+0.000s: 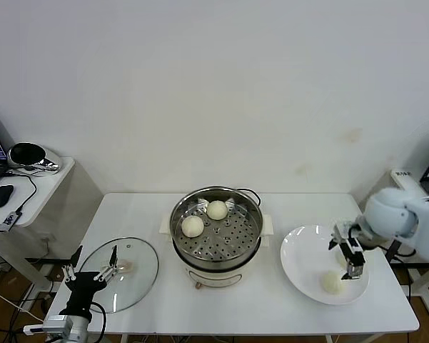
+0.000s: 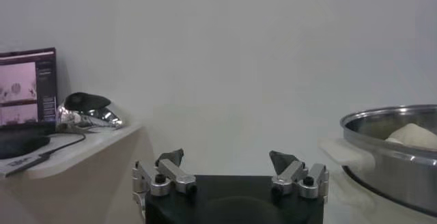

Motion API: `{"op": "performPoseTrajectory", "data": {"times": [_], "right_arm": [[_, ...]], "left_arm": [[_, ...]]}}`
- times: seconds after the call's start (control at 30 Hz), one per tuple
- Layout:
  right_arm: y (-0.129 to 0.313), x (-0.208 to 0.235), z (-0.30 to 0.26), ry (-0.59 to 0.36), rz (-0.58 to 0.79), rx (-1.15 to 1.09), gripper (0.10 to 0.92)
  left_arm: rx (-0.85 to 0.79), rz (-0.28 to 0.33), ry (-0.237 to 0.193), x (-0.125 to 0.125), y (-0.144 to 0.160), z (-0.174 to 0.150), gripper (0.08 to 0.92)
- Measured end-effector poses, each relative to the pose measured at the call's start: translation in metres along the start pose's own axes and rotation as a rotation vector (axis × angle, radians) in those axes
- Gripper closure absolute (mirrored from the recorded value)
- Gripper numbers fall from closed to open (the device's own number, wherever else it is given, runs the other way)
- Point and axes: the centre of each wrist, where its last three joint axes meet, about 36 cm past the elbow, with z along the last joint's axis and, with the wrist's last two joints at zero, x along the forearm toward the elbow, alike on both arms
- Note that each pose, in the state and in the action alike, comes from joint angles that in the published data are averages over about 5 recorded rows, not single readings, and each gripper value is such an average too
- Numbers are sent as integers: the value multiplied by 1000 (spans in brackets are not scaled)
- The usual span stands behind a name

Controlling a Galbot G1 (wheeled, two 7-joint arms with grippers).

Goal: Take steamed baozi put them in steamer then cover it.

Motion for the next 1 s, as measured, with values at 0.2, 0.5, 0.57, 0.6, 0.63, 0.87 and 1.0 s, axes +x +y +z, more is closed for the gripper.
{"op": "performPoseTrajectory", "data": {"times": [0.2,0.5,0.57,0.6,0.63,0.87,1.0], "right_arm": [[10,-31,10,7,-18,-19,200],[15,-66,20,14,-44,-51,204],[15,-72,21,15,-47,-58,208],[15,-75,22,15,-47,-61,212],[15,-78,23,15,-48,-65,214],[13,-94,24,12,-48,-86,266],[12,-99,24,9,-42,-91,343]], "left_arm": [[-3,-6,3,1,2,0,177],[-2,-14,6,3,4,0,177],[-2,-15,7,4,4,0,177],[-2,-15,8,4,4,0,177],[-1,-16,8,4,4,1,177],[1,-19,7,4,3,1,177],[0,-20,5,4,3,0,177]]}}
